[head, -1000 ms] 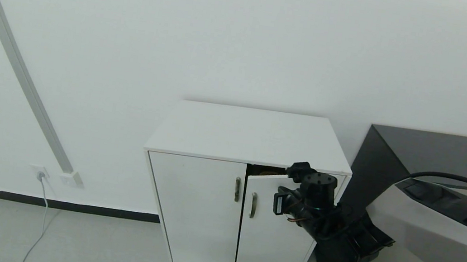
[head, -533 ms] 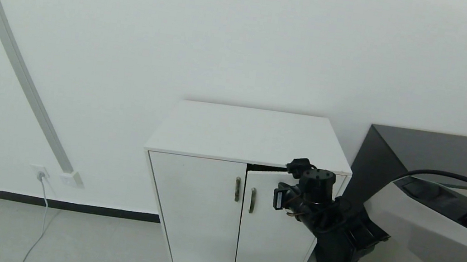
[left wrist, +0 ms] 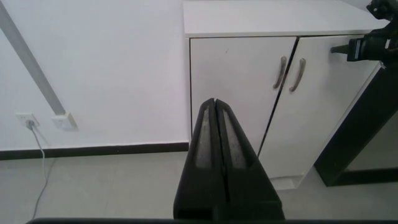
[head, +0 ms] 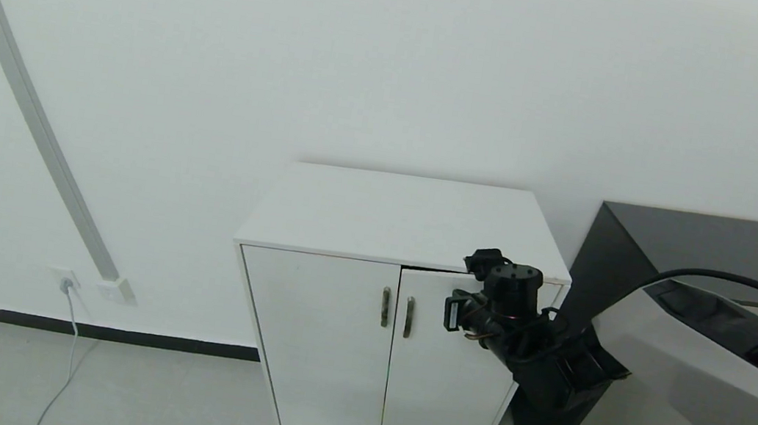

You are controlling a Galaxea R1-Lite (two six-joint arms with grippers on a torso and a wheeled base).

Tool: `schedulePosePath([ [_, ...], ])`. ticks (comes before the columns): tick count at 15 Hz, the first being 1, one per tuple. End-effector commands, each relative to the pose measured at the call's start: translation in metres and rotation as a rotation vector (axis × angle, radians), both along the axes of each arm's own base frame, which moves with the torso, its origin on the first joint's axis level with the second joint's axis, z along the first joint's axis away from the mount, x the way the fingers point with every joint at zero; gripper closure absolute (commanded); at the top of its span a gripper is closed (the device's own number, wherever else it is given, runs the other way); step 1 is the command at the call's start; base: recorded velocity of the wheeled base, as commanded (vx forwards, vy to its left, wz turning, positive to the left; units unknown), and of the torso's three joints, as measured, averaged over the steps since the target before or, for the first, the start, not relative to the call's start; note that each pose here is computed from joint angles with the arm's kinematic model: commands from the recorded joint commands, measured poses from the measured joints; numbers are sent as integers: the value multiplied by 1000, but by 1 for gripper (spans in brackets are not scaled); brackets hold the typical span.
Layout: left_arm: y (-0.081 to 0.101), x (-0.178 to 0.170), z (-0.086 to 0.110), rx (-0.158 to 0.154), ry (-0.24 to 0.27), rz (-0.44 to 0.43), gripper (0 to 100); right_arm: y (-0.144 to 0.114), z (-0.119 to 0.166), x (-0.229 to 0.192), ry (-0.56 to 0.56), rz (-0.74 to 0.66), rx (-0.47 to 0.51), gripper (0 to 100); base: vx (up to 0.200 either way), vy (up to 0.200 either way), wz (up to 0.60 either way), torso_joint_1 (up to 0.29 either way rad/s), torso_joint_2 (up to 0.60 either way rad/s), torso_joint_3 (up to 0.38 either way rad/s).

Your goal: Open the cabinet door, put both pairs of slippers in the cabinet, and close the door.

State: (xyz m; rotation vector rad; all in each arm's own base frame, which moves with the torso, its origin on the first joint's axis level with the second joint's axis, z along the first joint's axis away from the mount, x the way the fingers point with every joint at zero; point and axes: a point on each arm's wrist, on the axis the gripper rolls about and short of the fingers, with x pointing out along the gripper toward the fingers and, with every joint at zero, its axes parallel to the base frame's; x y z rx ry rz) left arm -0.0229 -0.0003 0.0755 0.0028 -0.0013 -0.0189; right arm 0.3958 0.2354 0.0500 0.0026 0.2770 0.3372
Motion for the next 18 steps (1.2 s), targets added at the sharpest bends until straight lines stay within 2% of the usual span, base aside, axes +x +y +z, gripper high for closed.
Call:
schedulePosePath([
  [1, 0, 0, 0, 0, 1, 1, 100, -1, -1, 2, 0, -5, 0, 100, 0, 0, 0, 0, 0, 0],
  [18, 0, 0, 0, 0, 1, 1, 100, -1, -7, 10, -3, -16, 1, 100, 0, 0, 0, 0, 0, 0],
])
